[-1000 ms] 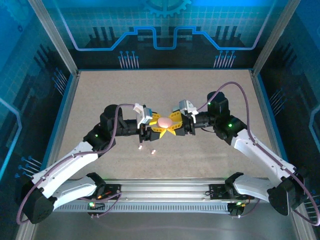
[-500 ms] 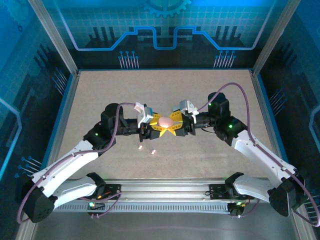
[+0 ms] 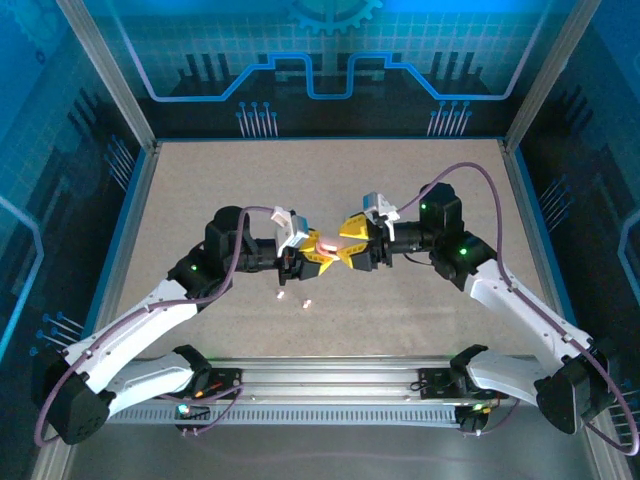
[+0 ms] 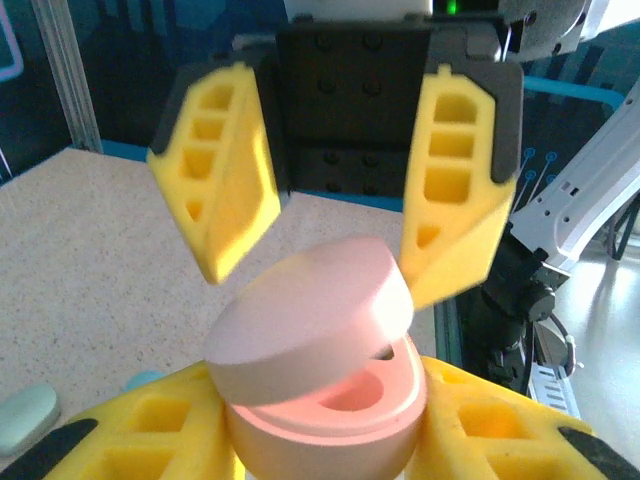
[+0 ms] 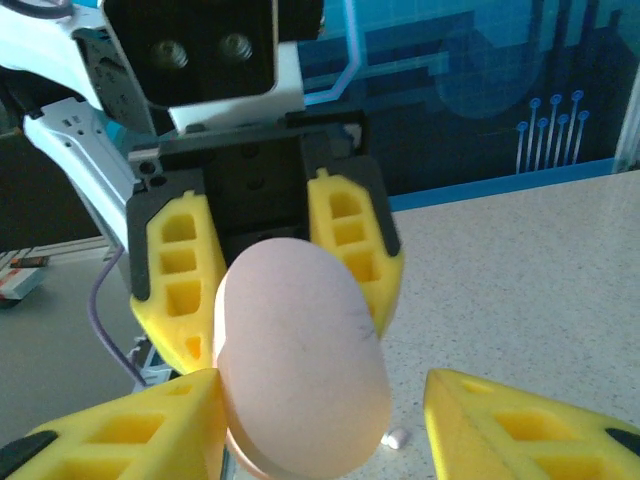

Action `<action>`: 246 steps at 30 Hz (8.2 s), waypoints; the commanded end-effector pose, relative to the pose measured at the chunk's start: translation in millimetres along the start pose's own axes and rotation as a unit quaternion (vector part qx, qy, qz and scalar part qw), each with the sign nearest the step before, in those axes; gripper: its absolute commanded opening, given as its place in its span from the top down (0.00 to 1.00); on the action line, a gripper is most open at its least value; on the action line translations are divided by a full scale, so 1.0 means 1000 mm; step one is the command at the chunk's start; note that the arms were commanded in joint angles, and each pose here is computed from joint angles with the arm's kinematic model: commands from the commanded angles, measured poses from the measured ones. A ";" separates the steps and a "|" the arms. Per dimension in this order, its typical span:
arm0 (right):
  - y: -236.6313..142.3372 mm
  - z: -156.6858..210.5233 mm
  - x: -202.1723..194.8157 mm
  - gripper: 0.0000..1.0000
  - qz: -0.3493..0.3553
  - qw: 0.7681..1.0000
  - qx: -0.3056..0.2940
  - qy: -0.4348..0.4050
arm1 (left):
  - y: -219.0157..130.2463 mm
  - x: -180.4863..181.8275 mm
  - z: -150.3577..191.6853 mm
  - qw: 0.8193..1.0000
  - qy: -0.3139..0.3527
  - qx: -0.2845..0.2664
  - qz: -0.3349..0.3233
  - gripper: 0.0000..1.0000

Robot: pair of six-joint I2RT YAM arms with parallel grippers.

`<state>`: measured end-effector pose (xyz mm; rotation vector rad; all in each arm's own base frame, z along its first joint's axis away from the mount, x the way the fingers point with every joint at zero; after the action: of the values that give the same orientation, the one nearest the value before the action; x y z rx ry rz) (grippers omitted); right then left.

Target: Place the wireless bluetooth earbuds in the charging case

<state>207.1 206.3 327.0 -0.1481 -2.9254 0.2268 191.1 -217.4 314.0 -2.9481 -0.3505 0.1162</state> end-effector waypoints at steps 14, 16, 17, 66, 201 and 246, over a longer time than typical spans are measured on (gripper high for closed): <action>0.004 -0.010 -0.006 0.56 0.049 0.998 0.025 -0.033 | 0.003 -0.012 -0.005 0.998 0.002 -0.029 0.050 0.67; 0.008 -0.012 -0.005 0.59 0.040 0.998 0.028 -0.034 | 0.003 -0.011 -0.005 0.998 0.002 -0.029 0.048 0.67; 0.008 -0.013 -0.004 0.62 0.037 0.998 0.027 -0.035 | 0.003 -0.011 -0.004 0.999 0.001 -0.028 0.047 0.67; -0.009 -0.002 0.003 0.37 0.117 0.978 0.060 -0.160 | 0.005 0.002 -0.005 0.994 -0.027 -0.098 0.027 0.67; 0.009 -0.026 -0.001 0.71 0.117 0.987 0.055 -0.097 | 0.011 0.000 0.003 0.998 0.003 -0.060 0.011 0.65; 0.153 0.170 -0.089 0.64 0.187 0.798 0.380 0.428 | -0.082 0.011 -0.045 0.954 -0.007 -0.183 -0.239 0.68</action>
<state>276.8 310.1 124.3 -0.5695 -1.7198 0.9629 195.5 -147.0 352.5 -3.0555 -1.2049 0.0514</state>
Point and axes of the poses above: each hand's point on the last joint's axis, 136 mm out from that joint toward the fingers, its own y axis out along the fingers, its own x axis along the line the jaws close on, z = x × y, the point moved 7 cm from there along -y, back along the fingers, and after that the axes turned 3 degrees about y, right-handed, at the moved point
